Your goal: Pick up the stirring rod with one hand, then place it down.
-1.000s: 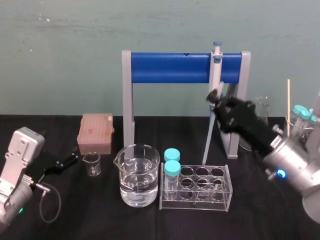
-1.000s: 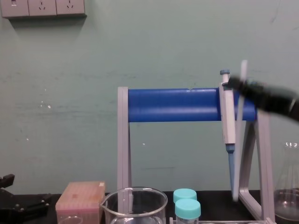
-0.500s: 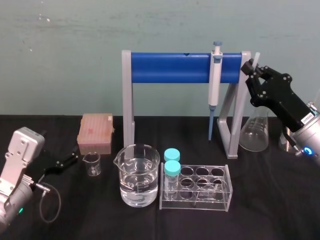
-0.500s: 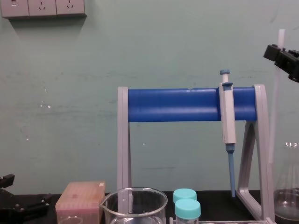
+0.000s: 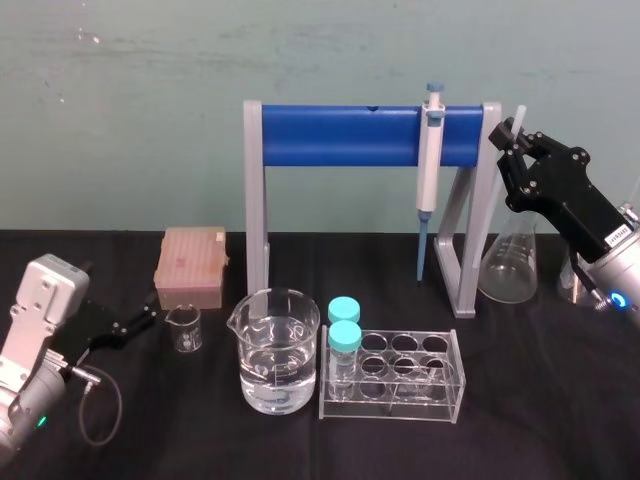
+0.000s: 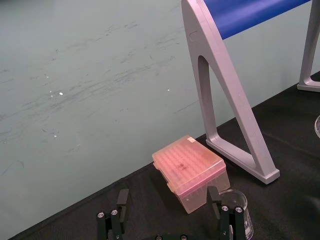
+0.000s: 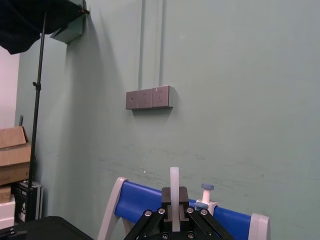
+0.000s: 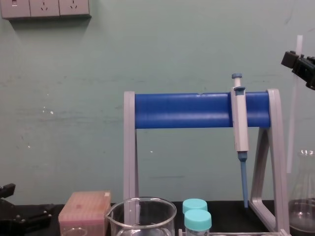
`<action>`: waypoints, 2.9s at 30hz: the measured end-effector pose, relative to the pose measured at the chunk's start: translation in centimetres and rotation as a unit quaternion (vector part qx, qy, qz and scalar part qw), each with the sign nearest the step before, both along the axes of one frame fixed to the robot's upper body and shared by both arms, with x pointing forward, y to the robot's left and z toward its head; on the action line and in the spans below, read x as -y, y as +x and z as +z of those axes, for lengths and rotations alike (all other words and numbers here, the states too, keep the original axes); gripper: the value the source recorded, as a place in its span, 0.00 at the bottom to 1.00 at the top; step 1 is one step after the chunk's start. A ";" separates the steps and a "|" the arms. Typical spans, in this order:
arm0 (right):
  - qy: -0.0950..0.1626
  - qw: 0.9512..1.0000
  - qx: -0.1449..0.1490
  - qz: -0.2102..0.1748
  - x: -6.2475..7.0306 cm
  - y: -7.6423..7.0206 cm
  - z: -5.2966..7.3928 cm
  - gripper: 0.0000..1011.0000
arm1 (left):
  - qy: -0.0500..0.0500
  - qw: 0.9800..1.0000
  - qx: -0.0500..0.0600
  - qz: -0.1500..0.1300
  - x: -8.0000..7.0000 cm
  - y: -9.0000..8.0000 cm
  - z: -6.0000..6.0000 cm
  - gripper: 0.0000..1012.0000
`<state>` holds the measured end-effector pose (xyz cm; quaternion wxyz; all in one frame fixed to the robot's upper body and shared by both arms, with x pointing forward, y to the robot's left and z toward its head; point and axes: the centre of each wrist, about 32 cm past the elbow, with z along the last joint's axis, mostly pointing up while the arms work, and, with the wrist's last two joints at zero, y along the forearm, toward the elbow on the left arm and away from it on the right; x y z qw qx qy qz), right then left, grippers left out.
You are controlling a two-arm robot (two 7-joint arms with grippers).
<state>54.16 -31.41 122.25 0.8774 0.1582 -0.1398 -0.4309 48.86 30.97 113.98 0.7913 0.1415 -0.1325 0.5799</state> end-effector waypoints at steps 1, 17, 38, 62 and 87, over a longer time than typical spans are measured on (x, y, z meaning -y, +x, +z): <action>0.000 1.000 0.000 0.000 0.0 0.0 0.0 0.07 | 0.000 1.000 0.000 0.000 0.0 0.0 0.0 0.99; -0.001 1.000 -0.005 0.003 -0.1 0.2 -0.2 0.07 | 0.000 1.000 0.000 0.000 0.0 0.0 0.0 0.99; -0.003 1.000 -0.007 0.002 -0.1 0.5 -0.2 0.07 | 0.000 1.000 0.000 0.000 0.0 0.0 0.0 0.99; -0.004 1.000 -0.009 0.003 -0.1 0.4 -0.4 0.07 | 0.000 1.000 0.000 0.000 0.0 0.0 0.0 0.99; -0.006 1.000 -0.008 0.004 0.0 0.1 -0.5 0.07 | 0.000 1.000 0.000 0.000 0.0 0.0 0.0 0.99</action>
